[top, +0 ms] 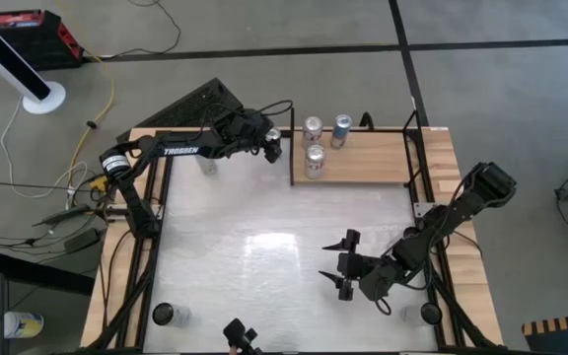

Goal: Place canned beverage on shelf
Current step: Put the blue can on the shelf

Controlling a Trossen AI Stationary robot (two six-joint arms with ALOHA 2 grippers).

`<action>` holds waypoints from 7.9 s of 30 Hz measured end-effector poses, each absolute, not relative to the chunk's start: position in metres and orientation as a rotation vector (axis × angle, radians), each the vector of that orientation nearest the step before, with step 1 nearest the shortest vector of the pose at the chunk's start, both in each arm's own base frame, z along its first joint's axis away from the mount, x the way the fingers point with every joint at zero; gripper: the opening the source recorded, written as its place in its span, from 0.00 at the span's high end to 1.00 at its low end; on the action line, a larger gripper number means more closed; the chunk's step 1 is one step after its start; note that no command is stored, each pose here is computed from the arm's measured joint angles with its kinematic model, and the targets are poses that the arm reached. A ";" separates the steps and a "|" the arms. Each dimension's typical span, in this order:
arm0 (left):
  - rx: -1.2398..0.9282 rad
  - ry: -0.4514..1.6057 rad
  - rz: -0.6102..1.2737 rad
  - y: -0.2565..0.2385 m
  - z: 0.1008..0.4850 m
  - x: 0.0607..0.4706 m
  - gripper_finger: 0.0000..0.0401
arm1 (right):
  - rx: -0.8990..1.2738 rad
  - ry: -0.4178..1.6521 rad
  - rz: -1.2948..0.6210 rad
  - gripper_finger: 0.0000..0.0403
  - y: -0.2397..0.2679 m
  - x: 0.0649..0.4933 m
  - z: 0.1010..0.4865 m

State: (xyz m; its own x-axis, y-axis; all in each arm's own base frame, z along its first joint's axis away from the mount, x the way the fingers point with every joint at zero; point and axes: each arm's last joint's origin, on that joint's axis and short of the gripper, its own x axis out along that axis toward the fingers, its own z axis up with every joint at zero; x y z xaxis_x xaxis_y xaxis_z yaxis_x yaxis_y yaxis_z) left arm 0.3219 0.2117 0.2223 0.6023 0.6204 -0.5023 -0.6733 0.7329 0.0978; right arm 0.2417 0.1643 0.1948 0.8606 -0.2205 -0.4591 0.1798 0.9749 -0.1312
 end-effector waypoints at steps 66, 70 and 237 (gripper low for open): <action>0.058 0.478 -0.180 -0.072 0.219 0.337 0.40 | -0.036 0.470 -0.205 0.19 0.166 0.243 0.197; 0.104 0.477 -0.203 -0.077 0.219 0.336 0.39 | -0.036 0.470 -0.205 0.19 0.166 0.243 0.197; 0.086 0.348 0.100 0.051 0.350 0.456 0.45 | -0.095 0.278 -0.349 0.19 0.103 0.157 0.298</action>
State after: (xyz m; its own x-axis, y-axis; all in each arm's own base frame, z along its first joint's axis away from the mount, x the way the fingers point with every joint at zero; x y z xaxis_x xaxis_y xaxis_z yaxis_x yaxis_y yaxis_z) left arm 0.4560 0.0507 0.3499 0.9352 0.1124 -0.3357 -0.0830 0.9914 0.1008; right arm 0.1568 0.1030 0.2977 0.9021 -0.3504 -0.2520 0.3244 0.9356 -0.1396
